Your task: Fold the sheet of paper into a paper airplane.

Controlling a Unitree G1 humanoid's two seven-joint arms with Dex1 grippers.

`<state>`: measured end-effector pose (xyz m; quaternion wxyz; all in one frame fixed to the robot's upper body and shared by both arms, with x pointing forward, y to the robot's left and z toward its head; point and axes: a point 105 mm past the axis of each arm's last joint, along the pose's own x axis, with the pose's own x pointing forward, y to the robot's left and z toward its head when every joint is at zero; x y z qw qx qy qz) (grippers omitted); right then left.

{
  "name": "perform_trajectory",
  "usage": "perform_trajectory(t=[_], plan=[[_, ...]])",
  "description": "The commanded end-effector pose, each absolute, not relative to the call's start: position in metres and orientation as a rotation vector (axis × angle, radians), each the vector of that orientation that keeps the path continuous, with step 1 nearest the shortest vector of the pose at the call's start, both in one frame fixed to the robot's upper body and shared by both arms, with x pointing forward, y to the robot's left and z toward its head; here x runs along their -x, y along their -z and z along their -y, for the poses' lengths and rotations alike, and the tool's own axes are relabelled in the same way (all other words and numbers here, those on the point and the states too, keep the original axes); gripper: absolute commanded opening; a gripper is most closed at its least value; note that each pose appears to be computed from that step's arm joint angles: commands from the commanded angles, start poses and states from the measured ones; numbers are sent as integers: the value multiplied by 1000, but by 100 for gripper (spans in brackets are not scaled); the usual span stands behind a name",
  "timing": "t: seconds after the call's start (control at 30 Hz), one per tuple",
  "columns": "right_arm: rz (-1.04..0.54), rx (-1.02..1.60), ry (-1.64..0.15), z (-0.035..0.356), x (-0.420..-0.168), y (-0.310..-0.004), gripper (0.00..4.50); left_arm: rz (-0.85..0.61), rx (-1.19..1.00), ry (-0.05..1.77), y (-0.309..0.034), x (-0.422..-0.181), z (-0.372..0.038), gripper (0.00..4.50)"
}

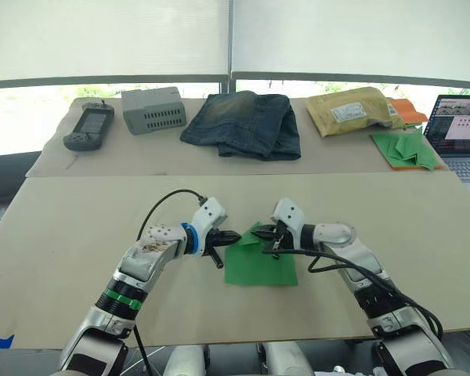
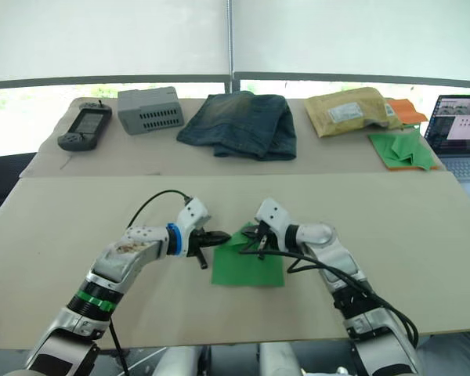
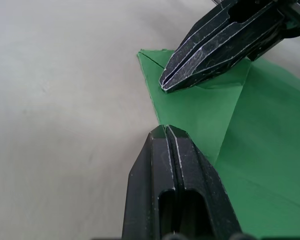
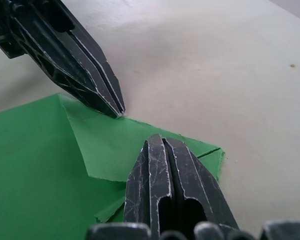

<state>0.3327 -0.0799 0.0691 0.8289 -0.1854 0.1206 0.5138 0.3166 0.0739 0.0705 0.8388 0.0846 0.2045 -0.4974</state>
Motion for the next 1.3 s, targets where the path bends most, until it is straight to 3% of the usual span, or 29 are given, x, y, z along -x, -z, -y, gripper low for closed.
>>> perform_trajectory(t=[0.03, 0.13, 0.27, 0.37, 0.57, 0.7, 0.83, 1.03, 1.3], plan=[[-411, 399, -1094, 86, -322, -34, 0, -554, -222, 1093, -46, -292, -92, 3], [-410, 404, -1106, 83, -322, -33, 0, -618, -234, 1122, -37, -276, -107, 3], [-417, 408, -1131, 80, -318, -30, 0, -646, -274, 1105, -33, -271, -123, 3], [-419, 406, -1132, 79, -317, -30, 0, -592, -238, 1077, -44, -281, -122, 3], [-420, 399, -1129, 80, -316, -30, 0, -349, -161, 1011, -90, -318, -98, 3], [-424, 397, -1115, 83, -315, -29, 0, -317, -143, 1041, -96, -320, -79, 3], [-418, 386, -1093, 83, -316, -30, 0, -363, -160, 1128, -79, -307, -52, 3], [-354, 378, -1034, 84, -324, -46, 0, -483, -216, 1110, -49, -306, -62, 3], [-273, 373, -1042, 66, -327, -61, 0, -478, -212, 1085, -50, -314, -64, 3]])
